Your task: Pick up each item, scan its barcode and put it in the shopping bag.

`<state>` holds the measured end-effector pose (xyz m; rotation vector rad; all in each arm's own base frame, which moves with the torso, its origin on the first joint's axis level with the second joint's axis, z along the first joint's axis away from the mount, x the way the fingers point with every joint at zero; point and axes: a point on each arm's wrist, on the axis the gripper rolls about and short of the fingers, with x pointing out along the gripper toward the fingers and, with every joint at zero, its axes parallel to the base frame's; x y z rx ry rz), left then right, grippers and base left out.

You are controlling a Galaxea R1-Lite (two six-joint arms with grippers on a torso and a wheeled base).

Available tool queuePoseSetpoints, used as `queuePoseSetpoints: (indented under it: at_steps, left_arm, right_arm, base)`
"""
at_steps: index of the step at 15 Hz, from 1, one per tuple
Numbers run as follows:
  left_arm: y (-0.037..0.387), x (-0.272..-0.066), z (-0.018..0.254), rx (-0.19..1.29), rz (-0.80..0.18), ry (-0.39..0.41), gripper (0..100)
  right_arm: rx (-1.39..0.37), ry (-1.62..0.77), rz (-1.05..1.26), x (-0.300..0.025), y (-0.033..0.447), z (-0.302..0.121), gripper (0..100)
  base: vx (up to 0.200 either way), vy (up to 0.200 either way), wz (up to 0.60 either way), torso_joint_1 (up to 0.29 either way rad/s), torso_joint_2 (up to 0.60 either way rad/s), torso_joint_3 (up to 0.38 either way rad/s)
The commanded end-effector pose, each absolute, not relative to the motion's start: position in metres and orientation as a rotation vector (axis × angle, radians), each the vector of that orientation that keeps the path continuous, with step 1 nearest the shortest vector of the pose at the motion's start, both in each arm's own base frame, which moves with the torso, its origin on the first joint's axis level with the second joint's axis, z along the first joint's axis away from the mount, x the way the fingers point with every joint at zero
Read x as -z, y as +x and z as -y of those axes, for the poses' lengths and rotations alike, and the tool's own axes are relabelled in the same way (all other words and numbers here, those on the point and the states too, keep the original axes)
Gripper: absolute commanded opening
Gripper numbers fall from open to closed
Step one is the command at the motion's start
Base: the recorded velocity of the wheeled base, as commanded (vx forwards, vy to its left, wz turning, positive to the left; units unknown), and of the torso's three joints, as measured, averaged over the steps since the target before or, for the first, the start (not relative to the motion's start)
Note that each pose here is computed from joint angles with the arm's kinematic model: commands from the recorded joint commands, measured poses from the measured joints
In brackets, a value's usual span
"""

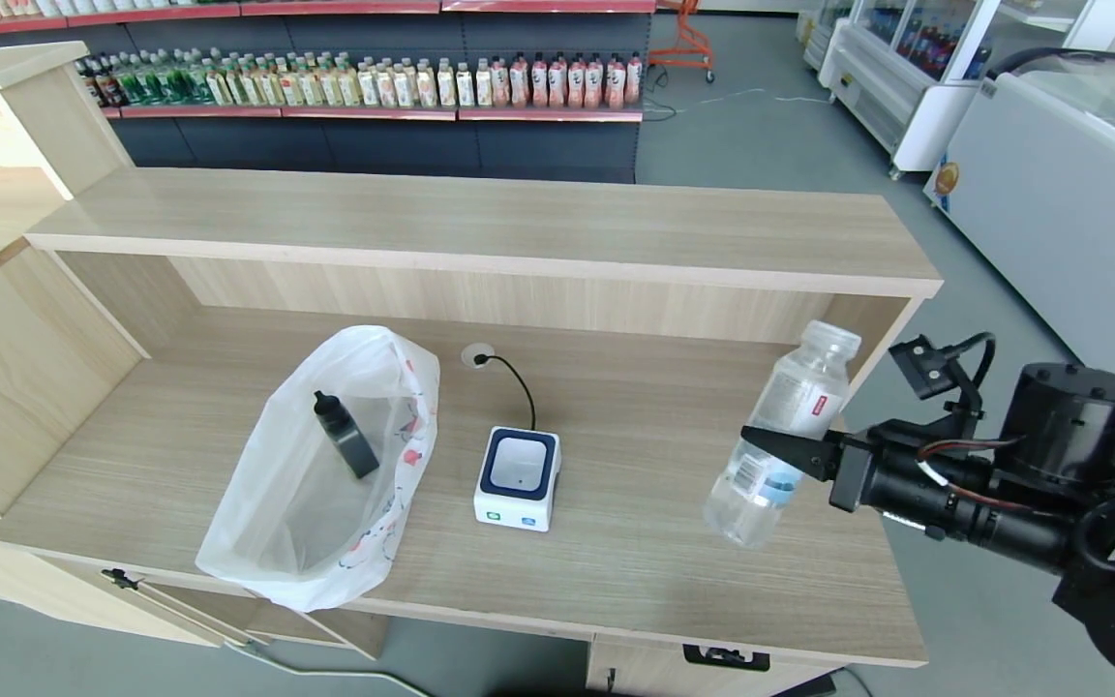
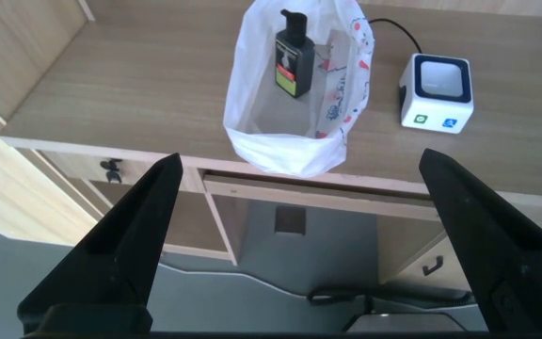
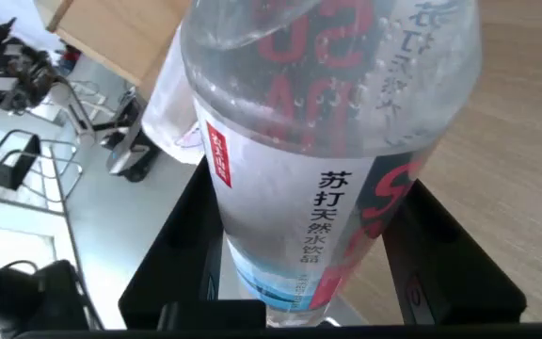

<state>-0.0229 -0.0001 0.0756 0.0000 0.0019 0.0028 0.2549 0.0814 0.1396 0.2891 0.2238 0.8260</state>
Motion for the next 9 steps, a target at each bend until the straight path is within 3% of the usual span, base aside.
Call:
queuePoseSetpoints:
  at_steps: [1, 4, 9]
  left_arm:
    - [-0.023, -0.076, 0.0, -0.003, -0.002, 0.0, 100]
    - [-0.023, -0.076, 0.0, -0.003, -0.002, 0.0, 100]
    - [-0.023, -0.076, 0.0, -0.003, -0.002, 0.0, 100]
  right_arm:
    - [-0.958, 0.3, -0.127, -0.185, 0.219, -0.069, 0]
    - [-1.126, 0.286, -0.155, -0.193, 0.198, -0.07, 0]
    - [-1.219, 0.267, -0.138, -0.2, 0.183, -0.079, 0]
  base:
    - [0.0, 0.0, 0.0, 0.0, 0.0, 0.0]
    - [0.0, 0.0, 0.0, 0.0, 0.0, 0.0]
    - [0.0, 0.0, 0.0, 0.0, 0.0, 0.0]
